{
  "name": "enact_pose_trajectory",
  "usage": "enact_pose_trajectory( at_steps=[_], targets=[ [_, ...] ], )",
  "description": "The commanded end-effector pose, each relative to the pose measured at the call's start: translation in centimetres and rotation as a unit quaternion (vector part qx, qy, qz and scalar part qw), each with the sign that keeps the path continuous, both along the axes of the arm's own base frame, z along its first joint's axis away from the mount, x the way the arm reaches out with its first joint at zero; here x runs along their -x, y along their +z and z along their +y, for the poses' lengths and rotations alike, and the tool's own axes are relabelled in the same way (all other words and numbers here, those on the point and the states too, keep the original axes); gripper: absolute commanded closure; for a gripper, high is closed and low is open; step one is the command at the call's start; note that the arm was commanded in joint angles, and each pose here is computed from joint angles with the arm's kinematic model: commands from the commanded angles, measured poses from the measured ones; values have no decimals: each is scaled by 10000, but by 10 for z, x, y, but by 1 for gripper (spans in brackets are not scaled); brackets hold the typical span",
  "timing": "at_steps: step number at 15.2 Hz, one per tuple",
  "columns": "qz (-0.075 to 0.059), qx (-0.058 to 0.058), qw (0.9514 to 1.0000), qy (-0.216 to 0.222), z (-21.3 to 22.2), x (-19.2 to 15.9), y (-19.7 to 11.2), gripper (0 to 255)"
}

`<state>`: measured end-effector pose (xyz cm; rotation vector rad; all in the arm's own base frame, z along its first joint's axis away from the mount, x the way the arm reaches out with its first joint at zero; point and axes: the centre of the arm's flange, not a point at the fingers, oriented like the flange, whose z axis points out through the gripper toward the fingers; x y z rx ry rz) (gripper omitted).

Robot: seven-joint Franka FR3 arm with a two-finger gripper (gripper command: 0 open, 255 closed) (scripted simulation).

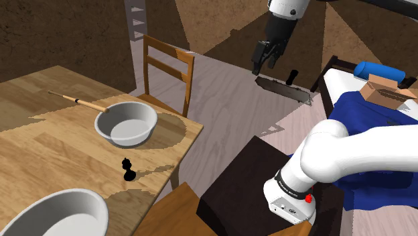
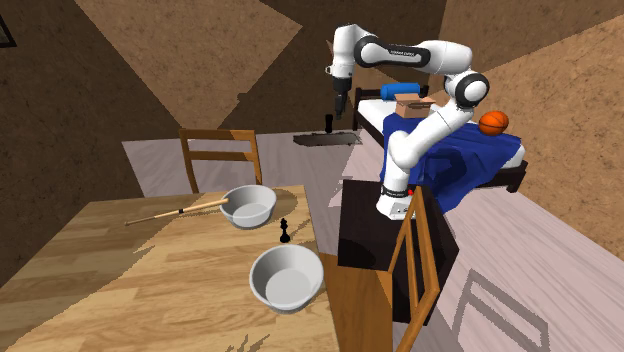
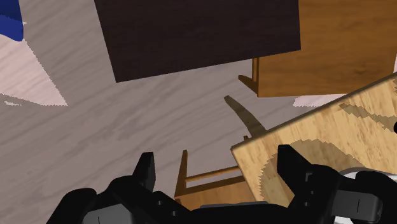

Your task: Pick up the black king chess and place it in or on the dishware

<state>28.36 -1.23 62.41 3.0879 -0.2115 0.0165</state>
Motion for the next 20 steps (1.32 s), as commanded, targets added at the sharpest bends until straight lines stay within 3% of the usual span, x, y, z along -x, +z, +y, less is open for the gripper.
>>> enact_pose_trajectory(
  at_steps=[1, 20],
  targets=[
    [0, 0, 10000, 0, 0, 0, 0, 0],
    [-243, 122, 9995, 177, 213, -70, -114, 0]
  ],
)
